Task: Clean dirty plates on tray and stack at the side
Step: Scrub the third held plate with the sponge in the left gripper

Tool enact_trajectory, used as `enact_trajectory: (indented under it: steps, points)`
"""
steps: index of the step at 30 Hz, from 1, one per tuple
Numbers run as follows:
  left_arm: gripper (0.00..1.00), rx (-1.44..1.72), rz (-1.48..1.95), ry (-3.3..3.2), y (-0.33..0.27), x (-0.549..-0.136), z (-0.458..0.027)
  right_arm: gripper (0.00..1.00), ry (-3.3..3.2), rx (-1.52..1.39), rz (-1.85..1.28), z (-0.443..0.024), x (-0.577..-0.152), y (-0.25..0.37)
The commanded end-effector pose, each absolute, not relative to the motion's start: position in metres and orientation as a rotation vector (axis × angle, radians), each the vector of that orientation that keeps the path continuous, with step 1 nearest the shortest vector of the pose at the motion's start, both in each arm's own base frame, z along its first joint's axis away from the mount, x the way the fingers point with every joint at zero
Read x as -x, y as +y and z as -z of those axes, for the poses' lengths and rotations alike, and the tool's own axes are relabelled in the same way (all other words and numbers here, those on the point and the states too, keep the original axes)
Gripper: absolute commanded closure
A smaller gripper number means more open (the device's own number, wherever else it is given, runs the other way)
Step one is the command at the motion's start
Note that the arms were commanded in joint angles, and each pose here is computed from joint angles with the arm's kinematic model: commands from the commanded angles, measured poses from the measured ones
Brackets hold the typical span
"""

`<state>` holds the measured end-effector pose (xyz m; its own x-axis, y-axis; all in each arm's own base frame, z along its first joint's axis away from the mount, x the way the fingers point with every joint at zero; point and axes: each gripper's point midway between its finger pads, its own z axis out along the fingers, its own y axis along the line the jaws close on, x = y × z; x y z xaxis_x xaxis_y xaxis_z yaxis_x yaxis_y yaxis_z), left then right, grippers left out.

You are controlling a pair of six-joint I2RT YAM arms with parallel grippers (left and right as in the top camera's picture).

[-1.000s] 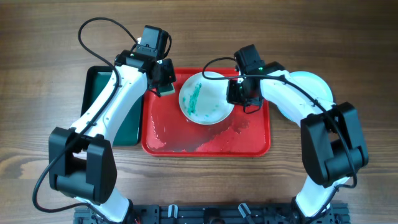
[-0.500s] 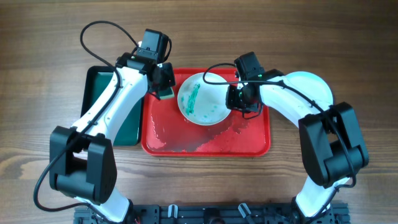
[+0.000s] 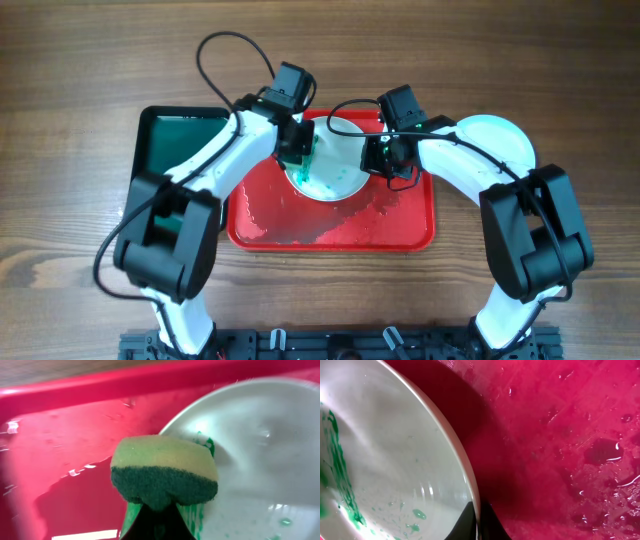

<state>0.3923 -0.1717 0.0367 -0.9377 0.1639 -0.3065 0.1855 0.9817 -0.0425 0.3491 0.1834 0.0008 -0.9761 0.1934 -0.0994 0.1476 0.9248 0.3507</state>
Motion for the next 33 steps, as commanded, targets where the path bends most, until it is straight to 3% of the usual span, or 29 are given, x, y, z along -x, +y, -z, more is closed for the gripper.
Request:
enact_trajectory:
  steps: [1,14,24,33]
  points:
    - [0.96,-0.352,0.065,2.897,-0.168,-0.384,-0.001,0.96,3.019,-0.204,-0.537,0.011,-0.330,0.184]
    - [0.96,-0.516,0.786,2.975,-0.250,-0.331,-0.008,0.96,3.038,-0.084,-0.613,0.009,-0.322,0.192]
    - [0.96,0.164,0.114,2.656,-0.175,-0.444,-0.013,0.96,3.034,-0.086,-0.613,0.009,-0.323,0.192]
    - [0.96,0.454,-0.302,2.924,-0.115,-0.359,0.009,0.96,3.024,-0.093,-0.608,0.009,-0.326,0.192]
